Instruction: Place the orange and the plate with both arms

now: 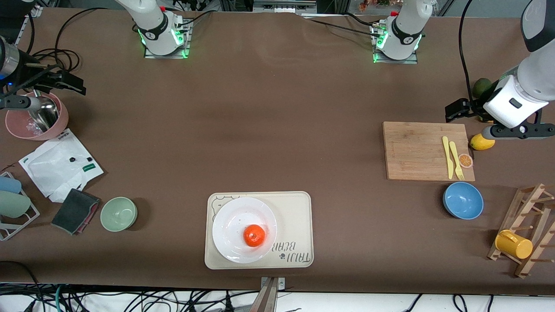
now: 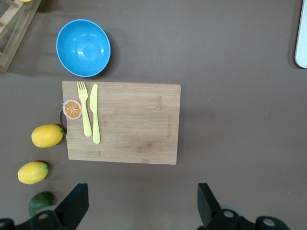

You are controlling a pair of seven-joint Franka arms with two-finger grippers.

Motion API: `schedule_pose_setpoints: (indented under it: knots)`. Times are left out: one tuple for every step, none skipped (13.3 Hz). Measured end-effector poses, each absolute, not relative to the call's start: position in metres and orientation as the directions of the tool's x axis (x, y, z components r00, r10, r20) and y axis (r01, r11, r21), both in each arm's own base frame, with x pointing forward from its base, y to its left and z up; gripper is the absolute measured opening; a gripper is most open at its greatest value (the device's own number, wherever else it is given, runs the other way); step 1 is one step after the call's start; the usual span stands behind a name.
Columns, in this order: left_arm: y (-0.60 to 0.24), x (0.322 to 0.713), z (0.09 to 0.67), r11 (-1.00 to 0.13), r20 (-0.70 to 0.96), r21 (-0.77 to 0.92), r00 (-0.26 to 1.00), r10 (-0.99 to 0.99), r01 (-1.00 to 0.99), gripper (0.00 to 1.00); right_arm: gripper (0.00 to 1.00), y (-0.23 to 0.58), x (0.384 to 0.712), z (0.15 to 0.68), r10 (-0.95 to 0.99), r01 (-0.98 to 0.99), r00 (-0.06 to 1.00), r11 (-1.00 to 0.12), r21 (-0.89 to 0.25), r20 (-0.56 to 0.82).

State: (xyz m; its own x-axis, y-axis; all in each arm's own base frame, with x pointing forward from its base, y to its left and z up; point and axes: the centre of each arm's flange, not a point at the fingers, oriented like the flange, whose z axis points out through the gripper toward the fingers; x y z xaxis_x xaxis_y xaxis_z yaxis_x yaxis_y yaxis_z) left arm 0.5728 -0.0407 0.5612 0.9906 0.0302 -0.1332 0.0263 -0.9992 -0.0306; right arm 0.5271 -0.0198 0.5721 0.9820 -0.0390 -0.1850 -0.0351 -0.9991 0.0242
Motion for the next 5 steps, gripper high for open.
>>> schedule_pose_setpoints:
  knots:
    - [-0.041, 0.573, 0.561, -0.999, -0.133, -0.031, 0.991, 0.031, 0.027, 1.00, 1.00, -0.025, 0.529, 0.571, -0.052, -0.049, 0.981, -0.999, 0.023, -0.186]
    - [-0.040, 0.573, 0.561, -0.999, -0.133, -0.031, 0.991, 0.031, 0.027, 1.00, 1.00, -0.029, 0.532, 0.571, -0.063, -0.060, 0.981, -0.998, 0.021, -0.184]
    - [-0.040, 0.573, 0.561, -0.999, -0.133, -0.031, 0.991, 0.031, 0.027, 1.00, 1.00, -0.031, 0.537, 0.572, -0.068, -0.065, 0.981, -0.998, 0.023, -0.179]
    - [-0.040, 0.573, 0.561, -0.999, -0.133, -0.031, 0.991, 0.031, 0.027, 1.00, 1.00, -0.031, 0.544, 0.574, -0.070, -0.067, 0.982, -0.997, 0.024, -0.173]
    - [-0.040, 0.573, 0.561, -0.999, -0.133, -0.031, 0.991, 0.031, 0.027, 1.00, 1.00, -0.029, 0.550, 0.575, -0.070, -0.067, 0.983, -0.997, 0.025, -0.168]
